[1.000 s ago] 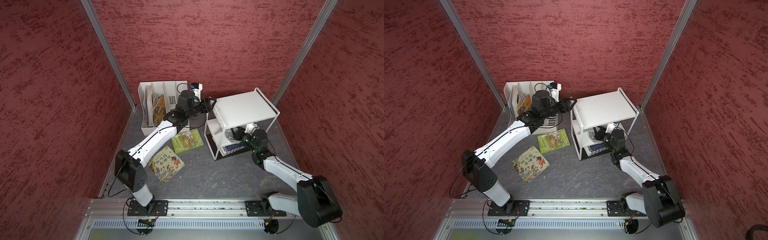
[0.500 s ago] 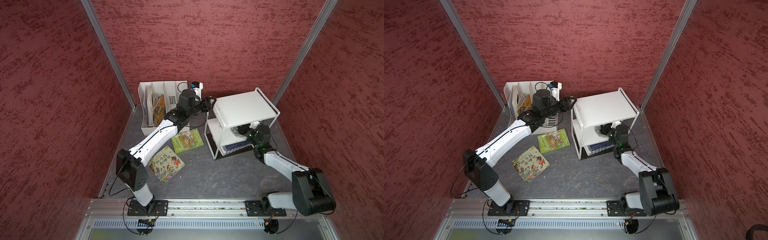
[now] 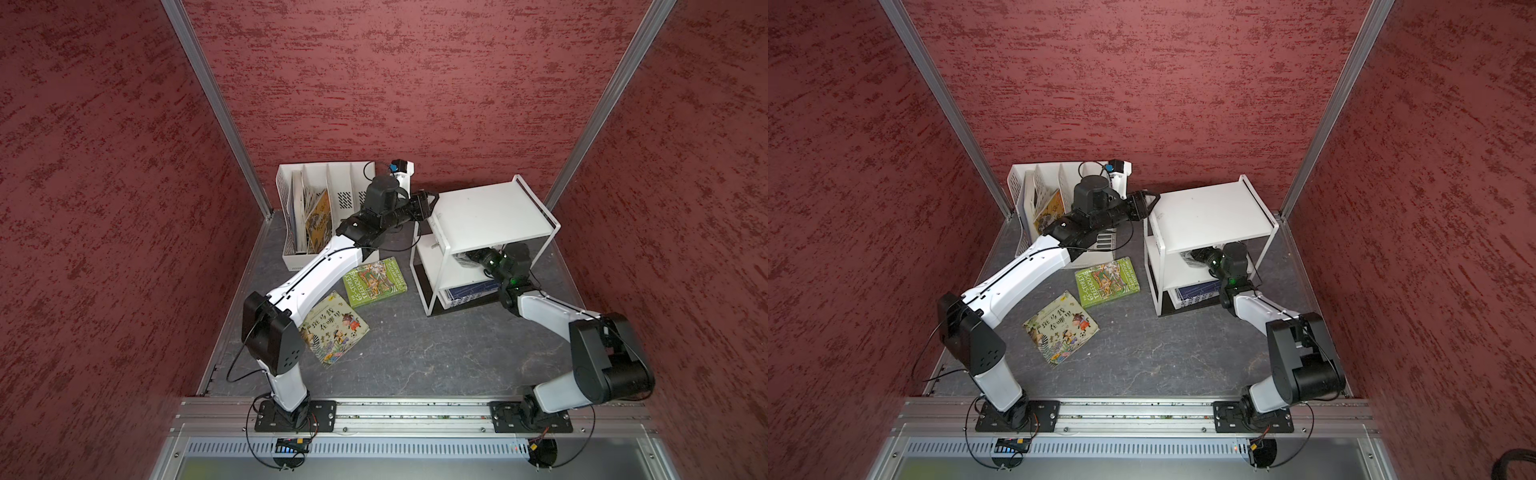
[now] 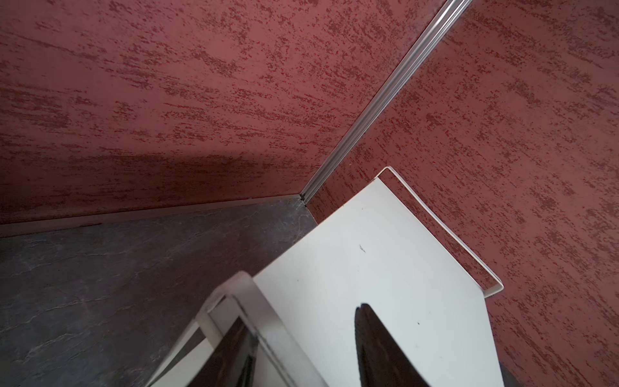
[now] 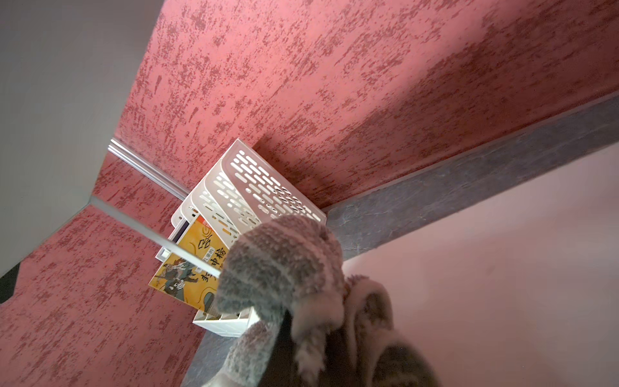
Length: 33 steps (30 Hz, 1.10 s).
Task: Wipe the bookshelf clean with a cloth
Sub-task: Wipe the dust from the shelf.
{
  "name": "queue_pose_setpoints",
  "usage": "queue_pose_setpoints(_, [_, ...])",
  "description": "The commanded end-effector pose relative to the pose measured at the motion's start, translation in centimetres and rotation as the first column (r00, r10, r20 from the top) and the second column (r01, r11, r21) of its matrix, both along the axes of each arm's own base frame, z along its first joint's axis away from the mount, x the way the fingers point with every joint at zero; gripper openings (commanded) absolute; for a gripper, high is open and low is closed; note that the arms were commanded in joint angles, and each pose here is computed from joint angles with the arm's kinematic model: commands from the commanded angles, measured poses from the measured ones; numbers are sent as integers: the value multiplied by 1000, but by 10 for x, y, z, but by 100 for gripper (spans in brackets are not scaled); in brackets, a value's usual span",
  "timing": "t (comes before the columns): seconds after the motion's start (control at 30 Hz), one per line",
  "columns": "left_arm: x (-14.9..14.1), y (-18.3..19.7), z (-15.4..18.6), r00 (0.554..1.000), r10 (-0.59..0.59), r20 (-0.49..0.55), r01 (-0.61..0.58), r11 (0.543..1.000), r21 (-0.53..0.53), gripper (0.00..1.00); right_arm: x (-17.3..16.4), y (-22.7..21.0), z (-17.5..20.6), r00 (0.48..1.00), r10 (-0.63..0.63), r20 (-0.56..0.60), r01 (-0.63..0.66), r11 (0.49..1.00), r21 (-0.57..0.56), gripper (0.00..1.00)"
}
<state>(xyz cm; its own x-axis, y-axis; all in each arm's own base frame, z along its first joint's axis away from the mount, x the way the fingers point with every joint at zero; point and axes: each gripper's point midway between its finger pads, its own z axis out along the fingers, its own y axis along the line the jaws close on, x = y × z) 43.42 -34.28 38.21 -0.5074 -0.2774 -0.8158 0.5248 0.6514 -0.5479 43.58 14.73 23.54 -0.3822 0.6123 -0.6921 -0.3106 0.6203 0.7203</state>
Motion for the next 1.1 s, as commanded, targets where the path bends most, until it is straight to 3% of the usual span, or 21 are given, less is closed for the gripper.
queue_pose_setpoints(0.0, [-10, -18, -56, 989, -62, -138, 75, 993, 88, 49, -12, 13, -46, 987, 49, -153, -43, 998, 42, 0])
queue_pose_setpoints(0.2, [-6, -14, -62, 986, -37, -160, 52, 995, 90, 49, -19, 23, -37, 979, 103, -174, -87, 991, 97, 0])
queue_pose_setpoints(0.6, [-5, -13, -66, 985, -34, -171, 51, 994, 93, 49, -14, 68, -56, 939, 207, -274, -172, 974, 146, 0])
queue_pose_setpoints(0.87, [-6, -12, -70, 983, -28, -182, 47, 994, 101, 49, 0, 68, -55, 949, 164, -268, -136, 983, 119, 0])
queue_pose_setpoints(1.07, [-6, -7, -71, 983, -12, -186, 33, 993, 110, 49, 5, 39, -49, 961, 61, -270, -39, 996, 85, 0])
